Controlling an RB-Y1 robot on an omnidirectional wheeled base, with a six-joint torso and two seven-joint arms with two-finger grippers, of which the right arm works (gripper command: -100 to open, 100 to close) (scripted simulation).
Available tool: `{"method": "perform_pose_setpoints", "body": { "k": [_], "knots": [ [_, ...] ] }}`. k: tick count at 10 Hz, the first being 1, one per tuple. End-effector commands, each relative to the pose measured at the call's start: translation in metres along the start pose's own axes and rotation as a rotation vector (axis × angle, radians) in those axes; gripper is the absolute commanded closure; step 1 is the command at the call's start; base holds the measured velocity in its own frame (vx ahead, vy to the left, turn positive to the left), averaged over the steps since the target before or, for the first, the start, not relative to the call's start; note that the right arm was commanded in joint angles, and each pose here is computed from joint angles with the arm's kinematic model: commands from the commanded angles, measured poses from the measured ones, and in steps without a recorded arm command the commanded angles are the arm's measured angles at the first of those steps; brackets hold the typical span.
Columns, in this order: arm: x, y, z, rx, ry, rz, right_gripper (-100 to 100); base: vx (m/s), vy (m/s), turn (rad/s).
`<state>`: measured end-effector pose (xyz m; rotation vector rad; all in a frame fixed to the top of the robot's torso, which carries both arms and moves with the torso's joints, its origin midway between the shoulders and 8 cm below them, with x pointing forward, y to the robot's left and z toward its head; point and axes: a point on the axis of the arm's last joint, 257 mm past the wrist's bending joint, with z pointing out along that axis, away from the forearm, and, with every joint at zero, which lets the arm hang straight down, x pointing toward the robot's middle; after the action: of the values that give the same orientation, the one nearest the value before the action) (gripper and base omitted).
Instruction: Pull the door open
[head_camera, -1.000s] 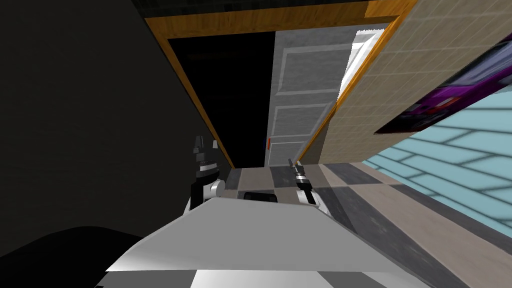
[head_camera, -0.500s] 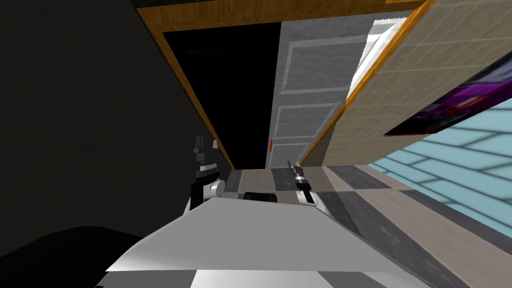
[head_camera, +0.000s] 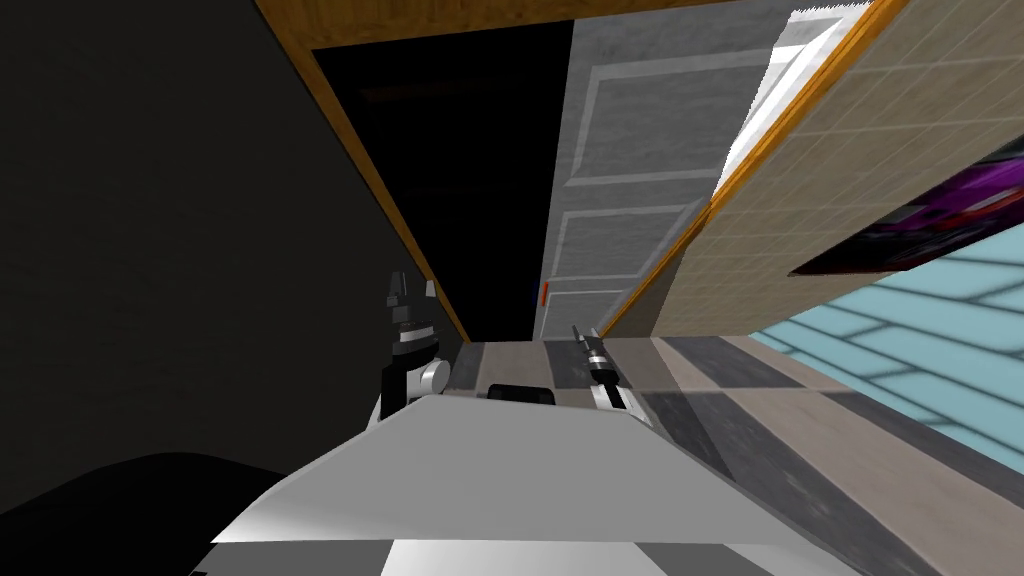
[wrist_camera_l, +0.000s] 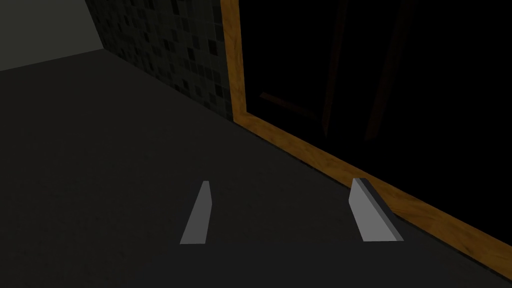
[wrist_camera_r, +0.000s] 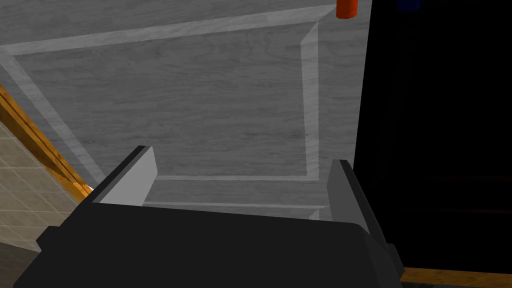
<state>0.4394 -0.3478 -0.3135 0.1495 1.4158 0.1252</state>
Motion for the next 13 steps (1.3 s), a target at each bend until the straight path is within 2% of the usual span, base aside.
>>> {"method": "perform_pose_setpoints", "body": {
  "k": [1, 8, 13],
  "knots": [
    [0.009, -0.001, -0.0008, 0.002, 0.017, -0.024, -100, 0.108, 0.042, 0.024],
    [0.043, 0.001, -0.0079, 0.001, 0.084, -0.102, -100, 0.099, 0.023, 0.024],
    [0.072, 0.012, -0.0126, -0.013, 0.136, -0.158, -100, 0.145, 0.027, 0.033]
  ]
}}
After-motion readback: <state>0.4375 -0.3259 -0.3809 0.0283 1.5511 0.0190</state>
